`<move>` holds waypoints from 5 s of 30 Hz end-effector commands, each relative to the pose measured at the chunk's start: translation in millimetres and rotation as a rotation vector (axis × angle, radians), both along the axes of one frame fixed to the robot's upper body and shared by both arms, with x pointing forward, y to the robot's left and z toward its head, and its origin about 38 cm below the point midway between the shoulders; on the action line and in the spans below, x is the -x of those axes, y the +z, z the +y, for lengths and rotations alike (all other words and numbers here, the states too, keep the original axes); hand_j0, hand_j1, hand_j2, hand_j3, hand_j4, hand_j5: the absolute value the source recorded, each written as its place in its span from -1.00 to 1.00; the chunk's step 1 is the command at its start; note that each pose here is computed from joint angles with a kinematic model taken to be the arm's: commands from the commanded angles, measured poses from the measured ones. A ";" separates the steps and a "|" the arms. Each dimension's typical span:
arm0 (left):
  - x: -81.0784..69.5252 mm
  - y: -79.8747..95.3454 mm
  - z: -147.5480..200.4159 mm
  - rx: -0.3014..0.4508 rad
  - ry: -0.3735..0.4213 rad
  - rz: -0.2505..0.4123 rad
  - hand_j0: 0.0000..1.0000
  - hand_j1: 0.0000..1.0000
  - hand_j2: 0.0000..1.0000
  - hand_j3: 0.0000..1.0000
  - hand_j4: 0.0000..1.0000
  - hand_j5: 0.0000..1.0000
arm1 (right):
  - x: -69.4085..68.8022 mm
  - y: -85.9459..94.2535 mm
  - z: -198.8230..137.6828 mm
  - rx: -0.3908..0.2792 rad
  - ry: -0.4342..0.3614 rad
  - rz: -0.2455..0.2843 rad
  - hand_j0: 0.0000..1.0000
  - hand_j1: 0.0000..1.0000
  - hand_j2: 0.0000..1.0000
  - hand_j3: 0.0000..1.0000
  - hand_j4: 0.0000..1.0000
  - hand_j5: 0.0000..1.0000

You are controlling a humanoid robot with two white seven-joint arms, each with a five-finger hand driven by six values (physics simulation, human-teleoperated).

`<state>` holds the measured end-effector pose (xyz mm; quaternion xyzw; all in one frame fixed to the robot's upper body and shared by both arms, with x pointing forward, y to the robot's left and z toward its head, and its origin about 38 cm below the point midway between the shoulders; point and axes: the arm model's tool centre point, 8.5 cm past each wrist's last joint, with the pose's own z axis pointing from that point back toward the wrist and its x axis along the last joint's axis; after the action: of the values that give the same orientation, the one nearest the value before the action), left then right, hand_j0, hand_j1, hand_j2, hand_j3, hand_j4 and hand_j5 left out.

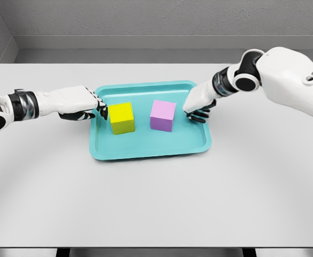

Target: Push two cubes

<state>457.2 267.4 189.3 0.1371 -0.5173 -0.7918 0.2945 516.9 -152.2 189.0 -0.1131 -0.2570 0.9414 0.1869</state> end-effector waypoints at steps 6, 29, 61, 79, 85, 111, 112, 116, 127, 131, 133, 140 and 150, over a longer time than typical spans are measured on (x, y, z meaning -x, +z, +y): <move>-1.5 -2.3 2.6 -0.005 0.012 0.004 0.06 0.06 0.06 0.06 0.06 0.06 | 0.4 -3.3 2.2 0.007 -0.004 0.002 -0.77 -0.77 -0.77 -0.77 -0.77 -0.77; -8.2 -24.0 -6.4 0.008 0.034 0.050 0.06 0.06 0.06 0.06 0.06 0.06 | -0.4 3.7 4.9 0.006 0.010 -0.009 -0.75 -0.75 -0.75 -0.75 -0.75 -0.75; -19.1 -26.9 -29.5 0.032 0.024 0.052 0.08 0.08 0.08 0.08 0.08 0.08 | -9.3 -4.5 10.9 0.040 -0.028 -0.018 -0.75 -0.75 -0.75 -0.75 -0.75 -0.75; -32.1 -25.7 -21.1 0.034 0.066 0.064 0.09 0.09 0.09 0.09 0.09 0.09 | -13.0 -17.2 23.8 0.079 -0.041 -0.020 -0.76 -0.76 -0.76 -0.76 -0.76 -0.76; -33.7 -29.6 -40.0 0.045 0.043 0.068 0.09 0.09 0.09 0.09 0.09 0.09 | -12.8 -15.4 25.6 0.075 -0.037 -0.022 -0.76 -0.76 -0.76 -0.76 -0.76 -0.76; -36.8 -25.5 -46.8 0.031 0.034 0.049 0.24 0.24 0.24 0.24 0.24 0.24 | -11.7 -13.2 28.9 0.075 -0.023 -0.024 -0.76 -0.76 -0.76 -0.76 -0.76 -0.76; -36.8 -25.5 -46.8 0.031 0.034 0.049 0.24 0.24 0.24 0.24 0.24 0.24 | -11.7 -13.2 28.9 0.075 -0.023 -0.024 -0.76 -0.76 -0.76 -0.76 -0.76 -0.76; -36.3 -26.6 -47.1 0.030 0.033 0.052 0.12 0.12 0.12 0.12 0.12 0.12 | -11.3 -15.0 27.1 0.082 -0.024 -0.022 -0.76 -0.76 -0.76 -0.76 -0.76 -0.76; -36.3 -26.6 -45.5 0.027 0.035 0.051 -0.02 -0.02 -0.02 -0.02 -0.02 -0.02 | -14.8 -4.7 17.6 0.081 -0.029 -0.036 -0.75 -0.75 -0.75 -0.75 -0.75 -0.75; -37.0 -24.1 -44.3 0.028 0.037 0.047 -0.02 -0.02 -0.02 -0.02 -0.02 -0.02 | -18.8 12.4 7.1 0.073 -0.039 -0.062 -0.75 -0.75 -0.75 -0.75 -0.75 -0.75; -36.9 -23.6 -43.9 0.029 0.037 0.046 -0.02 -0.02 -0.02 -0.02 -0.02 -0.02 | -19.7 25.5 -3.8 0.067 -0.044 -0.079 -0.75 -0.75 -0.75 -0.75 -0.75 -0.75; -38.7 -15.3 -31.2 0.023 0.054 0.031 -0.02 -0.02 -0.02 -0.02 -0.02 -0.02 | -24.8 59.8 -85.6 -0.028 -0.136 -0.092 -0.71 -0.71 -0.71 -0.71 -0.71 -0.71; 1.1 54.4 94.1 -0.001 0.155 -0.021 -0.01 -0.01 -0.01 -0.01 -0.01 -0.01 | -20.4 82.1 -171.7 -0.128 -0.325 -0.141 1.00 1.00 1.00 1.00 1.00 1.00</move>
<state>462.5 335.7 219.1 0.1647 -0.5124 -0.7684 0.3462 536.3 -316.1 261.0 -0.1970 -0.2952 0.8799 0.3160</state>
